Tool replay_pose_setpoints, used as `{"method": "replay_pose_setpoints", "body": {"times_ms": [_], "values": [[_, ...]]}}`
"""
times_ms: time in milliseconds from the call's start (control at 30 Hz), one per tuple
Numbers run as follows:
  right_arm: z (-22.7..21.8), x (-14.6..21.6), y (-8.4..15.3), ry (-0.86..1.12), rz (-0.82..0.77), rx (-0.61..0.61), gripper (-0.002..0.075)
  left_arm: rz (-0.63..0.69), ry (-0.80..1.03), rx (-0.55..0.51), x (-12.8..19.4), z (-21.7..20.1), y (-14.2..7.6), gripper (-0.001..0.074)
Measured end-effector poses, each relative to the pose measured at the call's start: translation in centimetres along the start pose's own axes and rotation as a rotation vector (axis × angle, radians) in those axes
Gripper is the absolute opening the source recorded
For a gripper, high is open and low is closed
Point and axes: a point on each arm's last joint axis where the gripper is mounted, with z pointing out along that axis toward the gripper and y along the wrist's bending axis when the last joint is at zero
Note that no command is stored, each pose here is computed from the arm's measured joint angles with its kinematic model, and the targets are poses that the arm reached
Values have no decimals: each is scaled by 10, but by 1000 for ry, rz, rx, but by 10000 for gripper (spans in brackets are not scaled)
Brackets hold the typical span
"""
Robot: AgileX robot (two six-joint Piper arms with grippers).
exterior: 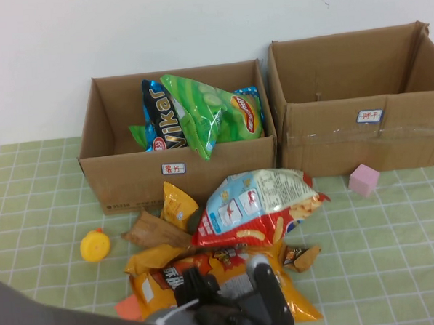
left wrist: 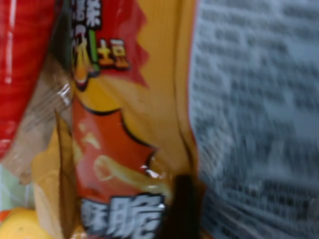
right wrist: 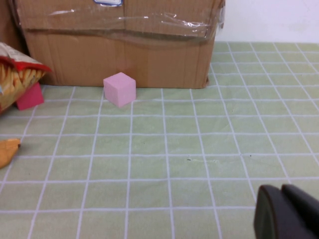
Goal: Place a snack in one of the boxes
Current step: Pick up the potato chip, then place the potato chip in the potato chip box
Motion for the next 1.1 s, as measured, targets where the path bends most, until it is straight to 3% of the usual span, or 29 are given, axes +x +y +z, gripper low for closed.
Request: {"method": "replay_pose_setpoints", "body": {"times_ms": [133, 467, 800, 967, 1100], "values": [[0, 0, 0, 0, 1, -1, -2, -46, 20, -18, -3, 3, 11, 359], [0, 0, 0, 0, 1, -1, -2, -74, -18, 7, -3, -18, 19, 348], [0, 0, 0, 0, 1, -1, -2, -183, -248, 155, 10, -129, 35, 312], [0, 0, 0, 0, 1, -1, -2, -199, -376, 115, 23, -164, 55, 312], [0, 0, 0, 0, 1, -1, -2, -174, -468, 7, 23, -176, 70, 312]]}}
